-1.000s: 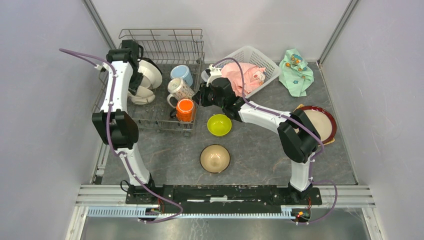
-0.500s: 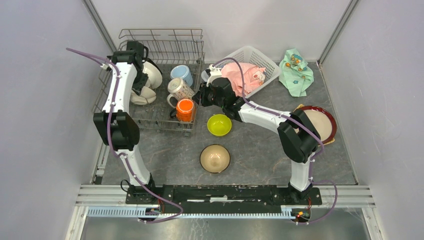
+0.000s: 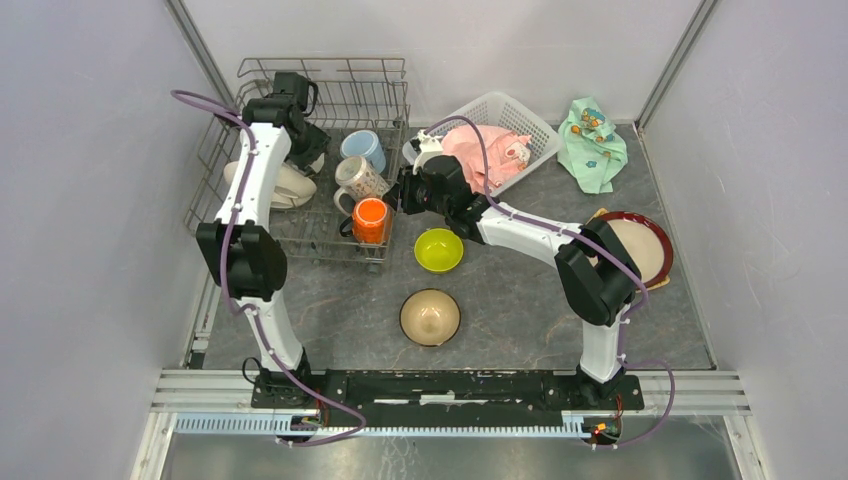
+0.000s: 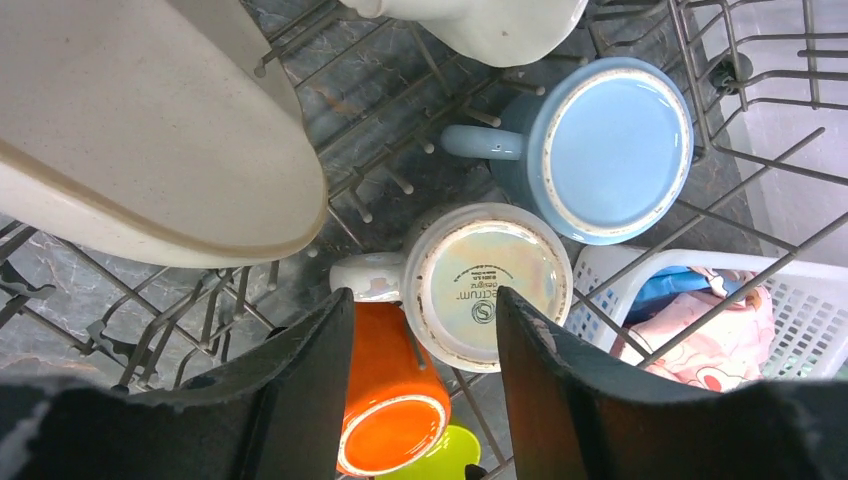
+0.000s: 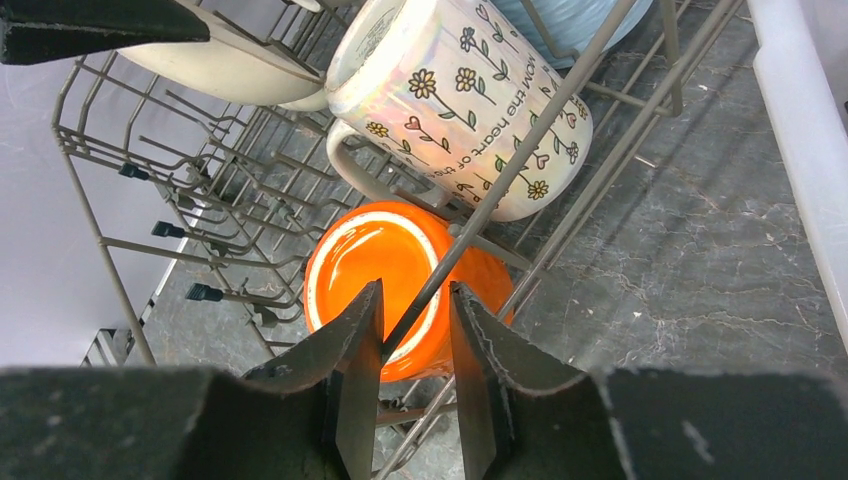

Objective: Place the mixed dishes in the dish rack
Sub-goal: Insert the plate into the dish rack, then pick up the plate from the corner of the board.

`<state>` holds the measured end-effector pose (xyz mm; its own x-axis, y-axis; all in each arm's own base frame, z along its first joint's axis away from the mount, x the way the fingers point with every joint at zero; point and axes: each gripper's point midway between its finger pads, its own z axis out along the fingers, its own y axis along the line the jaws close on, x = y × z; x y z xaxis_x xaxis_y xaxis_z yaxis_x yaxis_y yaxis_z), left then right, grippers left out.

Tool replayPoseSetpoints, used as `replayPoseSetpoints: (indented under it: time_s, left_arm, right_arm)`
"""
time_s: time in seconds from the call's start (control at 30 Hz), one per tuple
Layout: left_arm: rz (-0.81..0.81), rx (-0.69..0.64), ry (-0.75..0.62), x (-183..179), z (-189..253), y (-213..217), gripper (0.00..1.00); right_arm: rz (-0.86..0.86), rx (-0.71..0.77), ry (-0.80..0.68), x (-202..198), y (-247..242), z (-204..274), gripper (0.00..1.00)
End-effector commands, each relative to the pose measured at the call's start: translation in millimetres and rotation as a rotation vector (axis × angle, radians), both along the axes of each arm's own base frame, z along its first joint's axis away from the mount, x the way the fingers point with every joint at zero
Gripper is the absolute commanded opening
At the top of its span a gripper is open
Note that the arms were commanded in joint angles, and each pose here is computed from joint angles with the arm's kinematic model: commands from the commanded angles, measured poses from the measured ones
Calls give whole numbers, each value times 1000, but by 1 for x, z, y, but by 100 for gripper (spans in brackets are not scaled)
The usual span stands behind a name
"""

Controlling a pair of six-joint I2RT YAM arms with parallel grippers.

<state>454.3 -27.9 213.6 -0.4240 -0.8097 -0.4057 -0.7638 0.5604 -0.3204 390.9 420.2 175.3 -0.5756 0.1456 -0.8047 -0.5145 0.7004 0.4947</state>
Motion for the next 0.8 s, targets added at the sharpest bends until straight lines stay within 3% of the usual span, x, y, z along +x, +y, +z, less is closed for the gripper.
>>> replayPoseSetpoints:
  time_s: [0.0,0.17,0.2,0.23,0.43,0.53,0.77]
  left_arm:
    - [-31,21,-119,8,39,4,61]
    - [-22,55,-209,14,72,11,69]
    - [-26,74,-238,16,81,13,90]
    - [-34,100,-273,19,91,17,99]
    - [-68,230,-431,22,141,33,100]
    - [-120,320,-493,22,160,39,100]
    - [-455,448,-573,23,179,3,100]
  right_arm:
    - [29,-97,77,-15,-9,-33,35]
    - [38,-108,47,-10,-8,-11,38]
    - [37,-108,39,-9,-8,-5,40]
    - [36,-100,23,-8,-7,5,43]
    - [34,-131,9,-18,-22,33,70]
    - [31,-180,-14,-24,-36,44,98]
    - [98,-343,-31,-55,-76,66,98]
